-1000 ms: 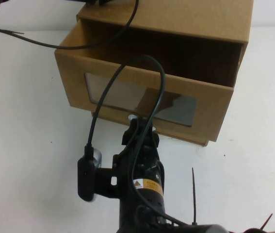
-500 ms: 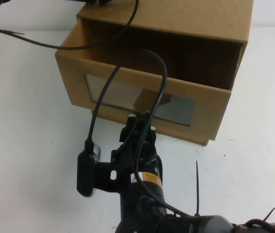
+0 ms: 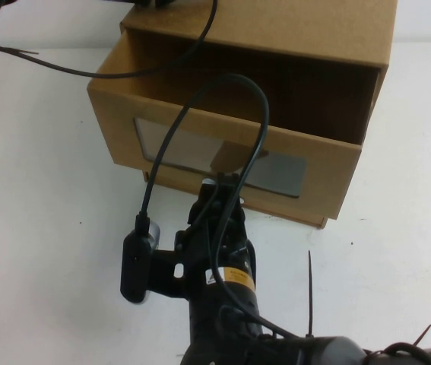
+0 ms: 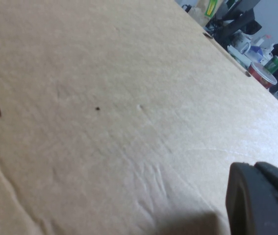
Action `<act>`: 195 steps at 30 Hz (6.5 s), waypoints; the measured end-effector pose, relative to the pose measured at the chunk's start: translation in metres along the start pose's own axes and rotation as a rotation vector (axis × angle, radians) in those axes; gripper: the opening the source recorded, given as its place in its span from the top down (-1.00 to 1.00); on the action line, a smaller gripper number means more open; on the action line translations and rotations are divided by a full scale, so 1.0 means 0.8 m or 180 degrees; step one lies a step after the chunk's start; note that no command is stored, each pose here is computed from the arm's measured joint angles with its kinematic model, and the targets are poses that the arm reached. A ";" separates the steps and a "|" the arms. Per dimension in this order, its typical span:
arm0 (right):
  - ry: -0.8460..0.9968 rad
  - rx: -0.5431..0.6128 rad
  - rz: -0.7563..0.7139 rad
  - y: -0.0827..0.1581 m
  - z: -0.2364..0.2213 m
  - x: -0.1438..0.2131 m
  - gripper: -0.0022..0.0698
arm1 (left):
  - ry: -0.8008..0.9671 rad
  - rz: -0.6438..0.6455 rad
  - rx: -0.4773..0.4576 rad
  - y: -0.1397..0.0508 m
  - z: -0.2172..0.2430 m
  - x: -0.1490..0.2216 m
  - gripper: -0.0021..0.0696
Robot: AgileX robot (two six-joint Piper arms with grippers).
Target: Open the shoe box
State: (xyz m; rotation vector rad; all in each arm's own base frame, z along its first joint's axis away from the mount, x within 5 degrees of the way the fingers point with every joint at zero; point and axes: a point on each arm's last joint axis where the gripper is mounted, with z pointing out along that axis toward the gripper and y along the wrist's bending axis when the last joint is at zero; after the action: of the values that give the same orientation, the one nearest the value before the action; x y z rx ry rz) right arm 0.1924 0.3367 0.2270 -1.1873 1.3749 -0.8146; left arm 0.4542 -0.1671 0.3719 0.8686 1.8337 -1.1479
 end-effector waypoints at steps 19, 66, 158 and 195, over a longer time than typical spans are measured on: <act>-0.0089 -0.0307 0.0086 0.027 -0.055 -0.022 0.98 | 0.0001 -0.0009 0.0018 0.000 0.000 0.000 0.96; -0.0283 -0.0772 0.1958 -0.101 -0.153 0.040 0.99 | -0.0271 0.1212 -0.1335 -0.075 -0.158 -0.095 0.96; -0.1381 -0.1587 0.4084 -0.237 -0.054 0.260 0.99 | -0.0323 0.0769 -0.3471 -0.263 -0.253 0.376 0.96; -0.0948 -0.1524 0.4102 -0.216 -0.022 0.276 0.99 | -0.0634 0.0679 -0.3667 -0.261 -0.249 0.467 0.96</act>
State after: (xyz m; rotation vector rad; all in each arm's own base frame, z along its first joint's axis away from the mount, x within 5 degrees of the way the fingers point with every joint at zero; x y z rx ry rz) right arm 0.2314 0.0784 0.3295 -0.4778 1.7231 0.5979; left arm 0.0544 -0.0058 0.1793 0.2292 1.7738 0.0570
